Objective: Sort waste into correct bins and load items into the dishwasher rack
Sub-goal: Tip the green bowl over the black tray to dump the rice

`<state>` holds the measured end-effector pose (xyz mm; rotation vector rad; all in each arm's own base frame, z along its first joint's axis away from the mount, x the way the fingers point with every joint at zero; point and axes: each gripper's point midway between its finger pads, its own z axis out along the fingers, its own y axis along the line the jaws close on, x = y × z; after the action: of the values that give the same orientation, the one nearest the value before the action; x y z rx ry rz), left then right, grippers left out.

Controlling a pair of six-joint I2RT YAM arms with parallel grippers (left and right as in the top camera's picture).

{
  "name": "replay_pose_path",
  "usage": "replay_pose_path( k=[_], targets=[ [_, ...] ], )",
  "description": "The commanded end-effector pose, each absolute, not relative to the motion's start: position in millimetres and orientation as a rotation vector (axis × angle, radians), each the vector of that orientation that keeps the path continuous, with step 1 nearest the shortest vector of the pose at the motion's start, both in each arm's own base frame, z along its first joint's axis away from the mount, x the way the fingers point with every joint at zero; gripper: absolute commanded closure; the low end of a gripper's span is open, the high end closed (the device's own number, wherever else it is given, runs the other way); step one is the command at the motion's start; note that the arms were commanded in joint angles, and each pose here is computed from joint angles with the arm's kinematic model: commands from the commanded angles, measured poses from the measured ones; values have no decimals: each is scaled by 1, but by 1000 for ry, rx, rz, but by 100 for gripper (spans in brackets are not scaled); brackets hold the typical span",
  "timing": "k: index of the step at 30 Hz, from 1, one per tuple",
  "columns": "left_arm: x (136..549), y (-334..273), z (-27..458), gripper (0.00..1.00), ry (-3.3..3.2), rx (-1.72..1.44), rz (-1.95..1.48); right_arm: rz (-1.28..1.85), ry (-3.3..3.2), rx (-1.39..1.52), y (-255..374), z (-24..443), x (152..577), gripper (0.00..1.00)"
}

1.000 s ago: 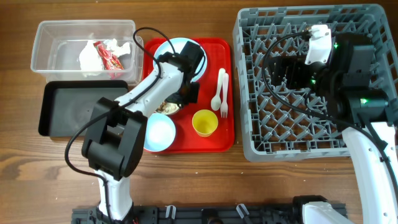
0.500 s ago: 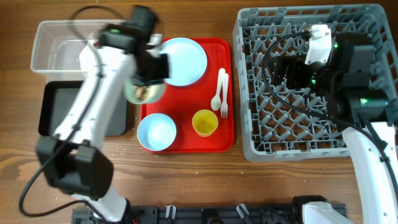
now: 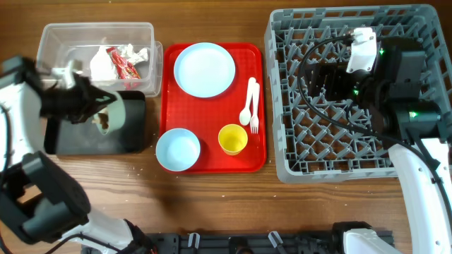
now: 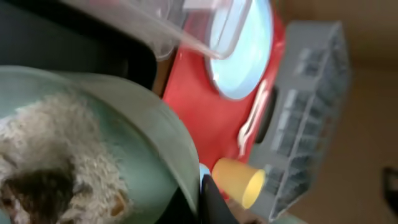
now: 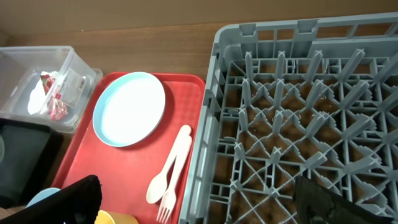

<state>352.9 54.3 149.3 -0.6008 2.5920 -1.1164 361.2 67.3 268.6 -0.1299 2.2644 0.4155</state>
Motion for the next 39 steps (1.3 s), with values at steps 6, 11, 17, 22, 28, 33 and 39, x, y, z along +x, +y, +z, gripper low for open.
replay_pose_path(
  k=[6,11,17,22,28,33,39],
  targets=[
    [355,81,156,96,2130,-671,-1528,456,2255,-99,70,276,364,0],
    [362,91,153,96,1953,-732,-1711,456,2257,-98,70,275,363,0],
    [364,90,172,96,1790,-799,-1885,456,2260,-97,70,275,363,0],
    [363,95,172,96,1781,-810,-1879,456,2260,-97,70,275,363,0],
    [360,114,171,96,1746,-861,-1853,456,2259,-98,70,275,363,0],
    [354,138,158,96,1771,-943,-1771,456,2260,-97,70,275,363,1],
    [348,134,154,96,1795,-1014,-1781,457,2267,-96,70,274,362,0]
  ],
)
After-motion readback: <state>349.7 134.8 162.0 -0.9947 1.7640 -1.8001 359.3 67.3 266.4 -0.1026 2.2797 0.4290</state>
